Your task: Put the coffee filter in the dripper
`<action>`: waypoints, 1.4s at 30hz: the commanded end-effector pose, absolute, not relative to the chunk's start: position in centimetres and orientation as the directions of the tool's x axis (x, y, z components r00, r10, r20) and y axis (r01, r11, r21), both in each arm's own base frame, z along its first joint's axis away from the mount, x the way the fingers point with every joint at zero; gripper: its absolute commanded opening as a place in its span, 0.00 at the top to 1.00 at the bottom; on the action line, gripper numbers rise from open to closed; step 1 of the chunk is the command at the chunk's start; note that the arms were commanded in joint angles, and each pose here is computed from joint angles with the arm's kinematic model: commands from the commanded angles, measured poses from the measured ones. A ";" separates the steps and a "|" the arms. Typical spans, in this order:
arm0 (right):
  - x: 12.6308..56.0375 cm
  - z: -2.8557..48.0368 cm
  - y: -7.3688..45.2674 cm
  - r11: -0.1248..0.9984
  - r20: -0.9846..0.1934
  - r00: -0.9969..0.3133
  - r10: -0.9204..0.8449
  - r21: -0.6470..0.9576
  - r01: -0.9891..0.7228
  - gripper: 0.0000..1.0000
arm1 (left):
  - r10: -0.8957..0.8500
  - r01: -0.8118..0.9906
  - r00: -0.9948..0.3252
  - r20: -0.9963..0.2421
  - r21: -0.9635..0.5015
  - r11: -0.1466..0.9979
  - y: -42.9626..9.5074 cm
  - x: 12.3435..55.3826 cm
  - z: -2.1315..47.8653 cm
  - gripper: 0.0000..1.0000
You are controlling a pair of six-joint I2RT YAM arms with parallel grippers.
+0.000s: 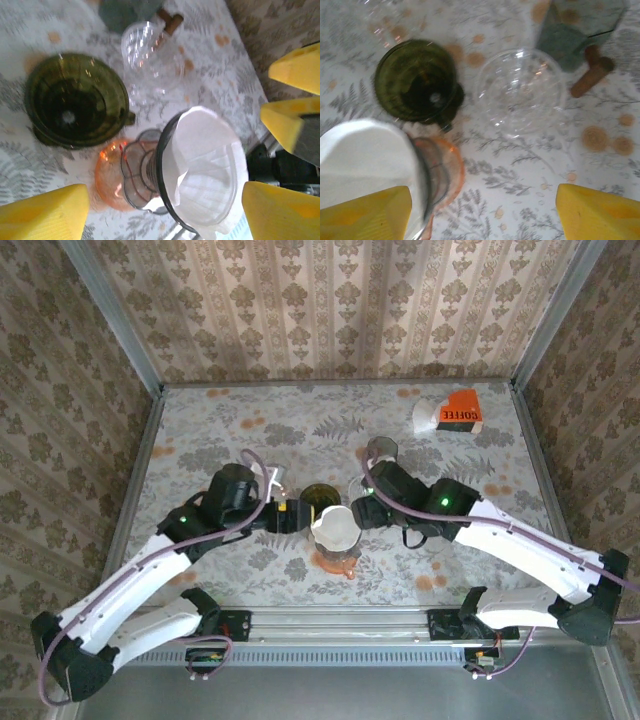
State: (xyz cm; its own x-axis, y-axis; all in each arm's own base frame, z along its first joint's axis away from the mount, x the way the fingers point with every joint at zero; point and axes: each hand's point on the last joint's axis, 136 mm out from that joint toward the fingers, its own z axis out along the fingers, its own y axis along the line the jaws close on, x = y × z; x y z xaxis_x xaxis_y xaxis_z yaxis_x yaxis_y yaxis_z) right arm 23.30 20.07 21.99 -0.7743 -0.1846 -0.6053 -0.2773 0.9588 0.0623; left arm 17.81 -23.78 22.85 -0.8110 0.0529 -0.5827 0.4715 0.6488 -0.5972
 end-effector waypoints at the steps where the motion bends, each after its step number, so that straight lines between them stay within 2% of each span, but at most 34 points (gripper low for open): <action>1: 25.9 23.7 17.9 0.981 -0.649 -0.754 -0.103 0.057 -0.183 0.22 | 0.009 0.471 -0.757 -0.653 -0.536 0.701 -21.9 19.4 24.2 0.14; 5: 30.3 23.9 14.9 0.994 -0.663 -0.747 0.049 0.103 -0.026 0.22 | -0.053 0.448 -0.728 -0.684 -0.532 0.719 -20.8 21.1 24.3 0.10; 7: 32.8 23.9 12.8 0.996 -0.683 -0.725 0.089 0.070 0.056 0.22 | -0.074 0.437 -0.711 -0.699 -0.522 0.732 -20.2 21.7 24.3 0.08; 9: 35.3 23.5 10.2 0.988 -0.691 -0.713 0.123 0.017 0.155 0.22 | -0.087 0.436 -0.696 -0.713 -0.515 0.738 -19.8 22.2 24.3 0.00; 17: 44.6 18.8 1.9 0.905 -0.628 -0.745 0.227 -0.146 0.400 0.22 | -0.090 0.438 -0.712 -0.697 -0.540 0.718 -19.6 22.3 22.8 0.00; 23: 50.5 16.8 -0.9 0.823 -0.600 -0.785 0.155 -0.361 0.439 0.21 | -0.102 0.432 -0.719 -0.688 -0.557 0.709 -19.3 22.6 21.9 0.00; 29: 54.9 15.7 -1.8 0.761 -0.582 -0.809 0.086 -0.485 0.430 0.18 | -0.119 0.418 -0.732 -0.671 -0.581 0.699 -19.0 22.9 20.8 0.00; 35: 57.1 14.6 -2.5 0.724 -0.583 -0.810 0.069 -0.529 0.443 0.18 | -0.150 0.391 -0.750 -0.644 -0.615 0.685 -18.8 23.4 19.6 0.00; 42: 57.6 12.6 -3.7 0.709 -0.581 -0.807 0.103 -0.527 0.469 0.20 | -0.161 0.377 -0.761 -0.628 -0.630 0.679 -18.6 23.7 18.9 0.00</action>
